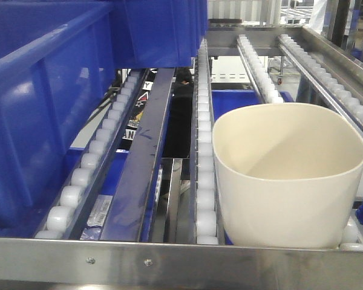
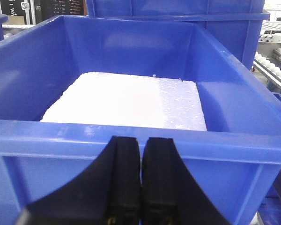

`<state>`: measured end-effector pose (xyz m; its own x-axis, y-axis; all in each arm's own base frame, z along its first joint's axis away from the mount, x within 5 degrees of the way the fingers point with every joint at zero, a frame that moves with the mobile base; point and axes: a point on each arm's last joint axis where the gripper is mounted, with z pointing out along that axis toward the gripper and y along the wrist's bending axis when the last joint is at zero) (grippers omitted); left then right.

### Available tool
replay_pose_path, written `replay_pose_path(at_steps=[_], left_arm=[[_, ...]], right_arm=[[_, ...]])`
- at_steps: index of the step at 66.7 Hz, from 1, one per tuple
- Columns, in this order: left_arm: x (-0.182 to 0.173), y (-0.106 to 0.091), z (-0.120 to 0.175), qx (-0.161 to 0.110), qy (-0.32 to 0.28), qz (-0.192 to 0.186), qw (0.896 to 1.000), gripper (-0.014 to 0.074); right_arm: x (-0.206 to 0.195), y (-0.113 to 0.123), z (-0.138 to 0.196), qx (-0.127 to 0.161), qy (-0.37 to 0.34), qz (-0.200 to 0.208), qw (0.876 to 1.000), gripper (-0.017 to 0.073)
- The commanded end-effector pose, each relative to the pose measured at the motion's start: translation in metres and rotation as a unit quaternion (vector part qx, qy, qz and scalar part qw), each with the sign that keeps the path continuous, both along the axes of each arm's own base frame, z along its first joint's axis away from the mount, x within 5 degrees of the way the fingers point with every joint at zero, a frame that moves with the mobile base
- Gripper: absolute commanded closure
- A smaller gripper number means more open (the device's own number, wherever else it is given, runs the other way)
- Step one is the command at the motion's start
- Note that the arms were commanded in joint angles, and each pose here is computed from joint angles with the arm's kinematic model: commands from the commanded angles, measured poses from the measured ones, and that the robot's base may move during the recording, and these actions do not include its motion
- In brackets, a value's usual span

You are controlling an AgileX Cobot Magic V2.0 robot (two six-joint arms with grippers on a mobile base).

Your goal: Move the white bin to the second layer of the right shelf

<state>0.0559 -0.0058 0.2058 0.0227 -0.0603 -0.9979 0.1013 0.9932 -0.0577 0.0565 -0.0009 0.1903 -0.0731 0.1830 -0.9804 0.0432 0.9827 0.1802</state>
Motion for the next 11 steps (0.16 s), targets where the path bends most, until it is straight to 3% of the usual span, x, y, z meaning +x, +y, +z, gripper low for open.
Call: replay_pose_path(at_steps=[1, 11], left_arm=[[0.0010, 0.0002, -0.0045, -0.012, -0.025, 0.000, 1.000, 0.0509], [0.0010, 0.0002, -0.0045, -0.012, -0.025, 0.000, 1.000, 0.0509]], right_arm=[[-0.0021, -0.0015, 0.0151, -0.007, -0.065, -0.010, 0.998, 0.0506], [-0.0021, -0.0015, 0.0151, -0.007, -0.065, -0.010, 0.998, 0.0506]])
